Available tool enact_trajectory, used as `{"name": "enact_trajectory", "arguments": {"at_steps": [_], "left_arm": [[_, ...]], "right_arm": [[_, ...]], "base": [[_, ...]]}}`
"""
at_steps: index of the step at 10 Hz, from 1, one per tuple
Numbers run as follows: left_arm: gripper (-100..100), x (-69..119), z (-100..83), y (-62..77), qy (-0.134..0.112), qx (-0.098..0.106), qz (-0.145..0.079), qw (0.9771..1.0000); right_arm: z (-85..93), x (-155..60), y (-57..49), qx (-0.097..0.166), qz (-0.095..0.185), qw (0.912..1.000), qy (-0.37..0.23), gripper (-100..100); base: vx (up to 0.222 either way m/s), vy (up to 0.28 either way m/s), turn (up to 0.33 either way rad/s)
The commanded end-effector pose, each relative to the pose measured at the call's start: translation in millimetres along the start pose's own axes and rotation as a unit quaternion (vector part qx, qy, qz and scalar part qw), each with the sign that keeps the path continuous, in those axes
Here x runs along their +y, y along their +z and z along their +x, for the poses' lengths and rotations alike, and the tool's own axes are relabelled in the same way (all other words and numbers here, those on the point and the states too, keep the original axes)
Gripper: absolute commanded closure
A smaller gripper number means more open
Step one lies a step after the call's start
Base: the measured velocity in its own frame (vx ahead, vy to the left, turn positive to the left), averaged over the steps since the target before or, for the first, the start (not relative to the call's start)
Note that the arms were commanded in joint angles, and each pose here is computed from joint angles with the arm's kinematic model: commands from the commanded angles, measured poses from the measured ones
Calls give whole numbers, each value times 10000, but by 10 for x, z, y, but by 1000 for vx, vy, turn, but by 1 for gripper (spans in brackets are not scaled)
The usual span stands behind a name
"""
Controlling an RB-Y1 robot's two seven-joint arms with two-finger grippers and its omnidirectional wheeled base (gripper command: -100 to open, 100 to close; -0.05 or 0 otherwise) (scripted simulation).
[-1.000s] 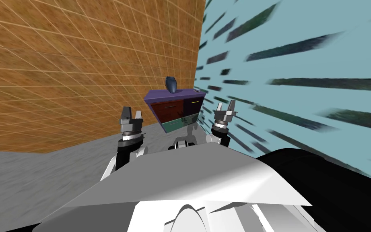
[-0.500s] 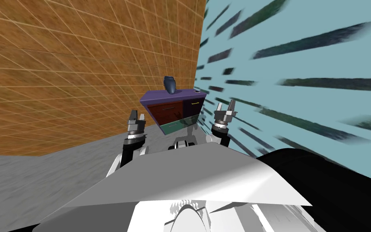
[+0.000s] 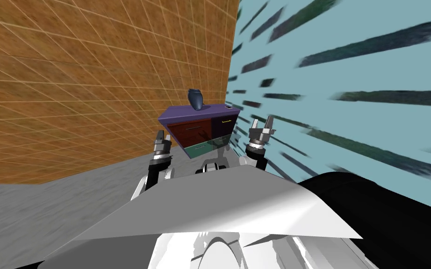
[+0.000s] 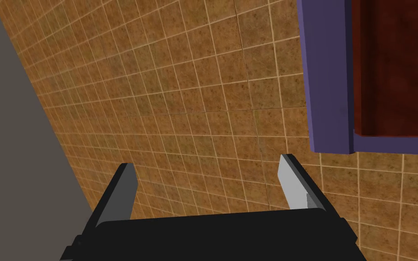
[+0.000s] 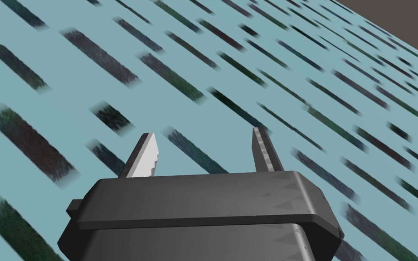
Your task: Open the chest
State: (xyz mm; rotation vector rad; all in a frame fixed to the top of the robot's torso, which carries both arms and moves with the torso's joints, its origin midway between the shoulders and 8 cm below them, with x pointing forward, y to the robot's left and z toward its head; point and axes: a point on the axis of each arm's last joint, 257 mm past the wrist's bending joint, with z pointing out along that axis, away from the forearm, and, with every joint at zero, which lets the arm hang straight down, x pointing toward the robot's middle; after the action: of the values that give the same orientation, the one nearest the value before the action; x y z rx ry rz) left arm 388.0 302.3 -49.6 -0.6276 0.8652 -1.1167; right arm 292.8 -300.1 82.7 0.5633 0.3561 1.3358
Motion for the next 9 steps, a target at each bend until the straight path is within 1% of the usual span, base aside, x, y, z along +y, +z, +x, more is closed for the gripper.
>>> {"name": "enact_trajectory", "arguments": {"at_steps": [1, 2, 6, 9], "left_arm": [[-100, 280, 19, -44, -8, 24, -314, 9995], [-100, 423, 21, -61, 10, 61, -462, 9989], [-100, 732, 16, -110, 42, 119, -788, 9968], [-100, 987, 17, -167, 8, 94, -1071, 9942]], "right_arm": [[0, 0, 0, 0, 0, 10000, 0, 0], [0, 0, 0, 0, 0, 10000, 0, 0], [0, 0, 0, 0, 0, 10000, 0, 0], [0, 0, 0, 0, 0, 10000, 0, 0]], "base": [[125, -61, 12], [125, -56, 13], [96, -48, 9], [92, -39, 11]]}}
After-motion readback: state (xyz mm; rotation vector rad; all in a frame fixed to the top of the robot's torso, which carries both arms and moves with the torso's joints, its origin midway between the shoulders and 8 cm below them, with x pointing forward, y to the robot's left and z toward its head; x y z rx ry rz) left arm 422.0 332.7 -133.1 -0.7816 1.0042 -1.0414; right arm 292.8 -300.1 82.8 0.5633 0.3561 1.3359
